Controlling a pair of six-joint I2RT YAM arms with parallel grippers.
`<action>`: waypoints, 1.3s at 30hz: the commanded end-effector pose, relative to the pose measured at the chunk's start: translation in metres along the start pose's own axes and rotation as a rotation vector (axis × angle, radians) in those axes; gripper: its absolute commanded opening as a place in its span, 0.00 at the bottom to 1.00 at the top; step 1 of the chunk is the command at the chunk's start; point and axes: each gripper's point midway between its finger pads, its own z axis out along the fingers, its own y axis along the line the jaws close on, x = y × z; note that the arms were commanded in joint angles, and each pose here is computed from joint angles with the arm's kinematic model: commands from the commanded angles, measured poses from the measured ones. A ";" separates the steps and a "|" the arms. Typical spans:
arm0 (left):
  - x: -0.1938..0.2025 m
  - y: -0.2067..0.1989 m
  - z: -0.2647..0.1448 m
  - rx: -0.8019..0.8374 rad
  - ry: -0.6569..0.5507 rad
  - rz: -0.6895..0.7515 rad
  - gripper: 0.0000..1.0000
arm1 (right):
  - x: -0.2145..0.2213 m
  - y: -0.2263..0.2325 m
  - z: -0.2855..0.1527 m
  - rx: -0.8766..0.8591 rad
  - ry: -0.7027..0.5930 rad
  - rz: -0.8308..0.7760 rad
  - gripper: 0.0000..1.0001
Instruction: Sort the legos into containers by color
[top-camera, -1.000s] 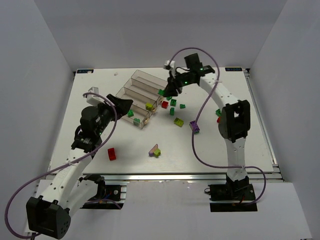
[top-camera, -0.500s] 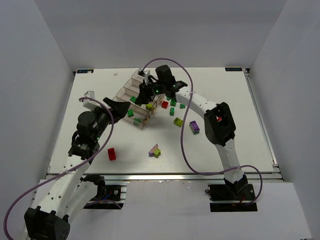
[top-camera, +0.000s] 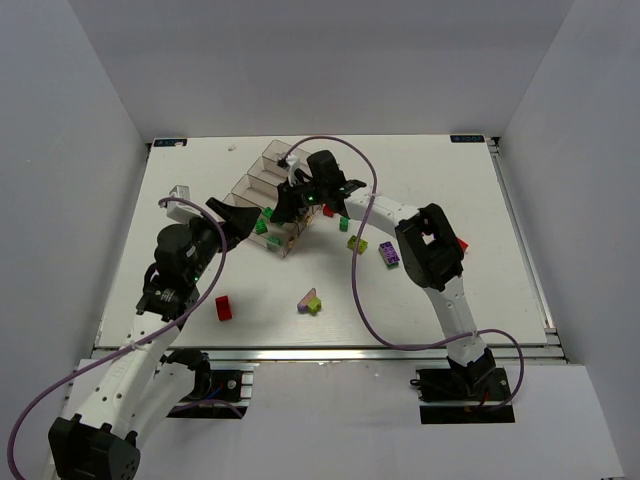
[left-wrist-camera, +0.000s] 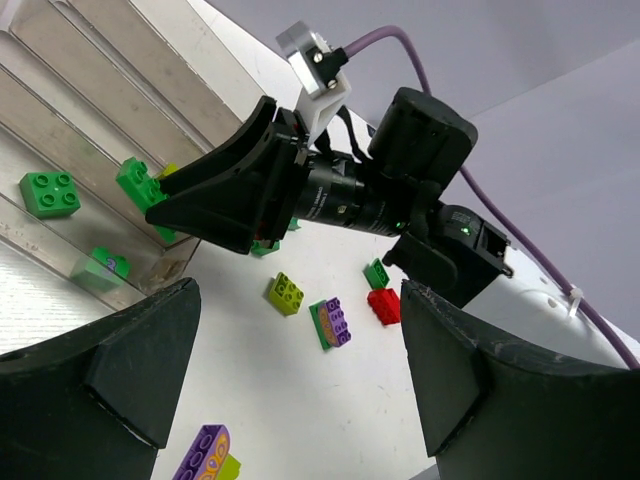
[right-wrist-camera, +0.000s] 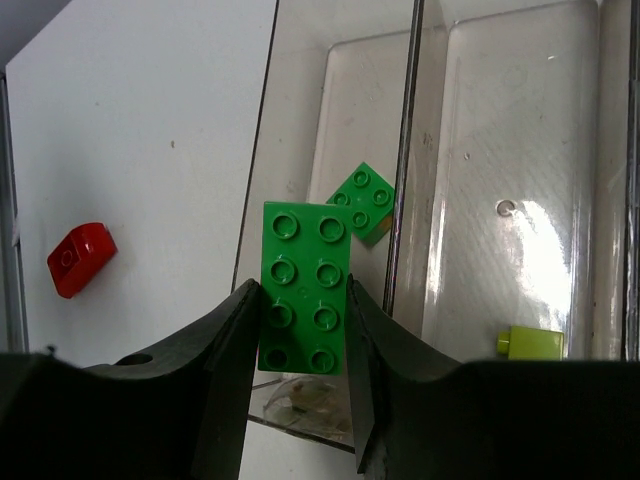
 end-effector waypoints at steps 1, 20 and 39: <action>-0.004 -0.002 -0.002 0.004 -0.020 -0.009 0.90 | -0.003 -0.001 0.001 0.004 -0.024 -0.053 0.21; 0.010 0.002 0.009 0.001 0.053 -0.015 0.69 | -0.021 0.020 -0.011 -0.085 0.006 -0.124 0.55; 0.117 -0.040 0.128 -0.029 0.486 0.206 0.52 | -0.037 -0.080 -0.260 0.306 -0.003 -0.050 0.63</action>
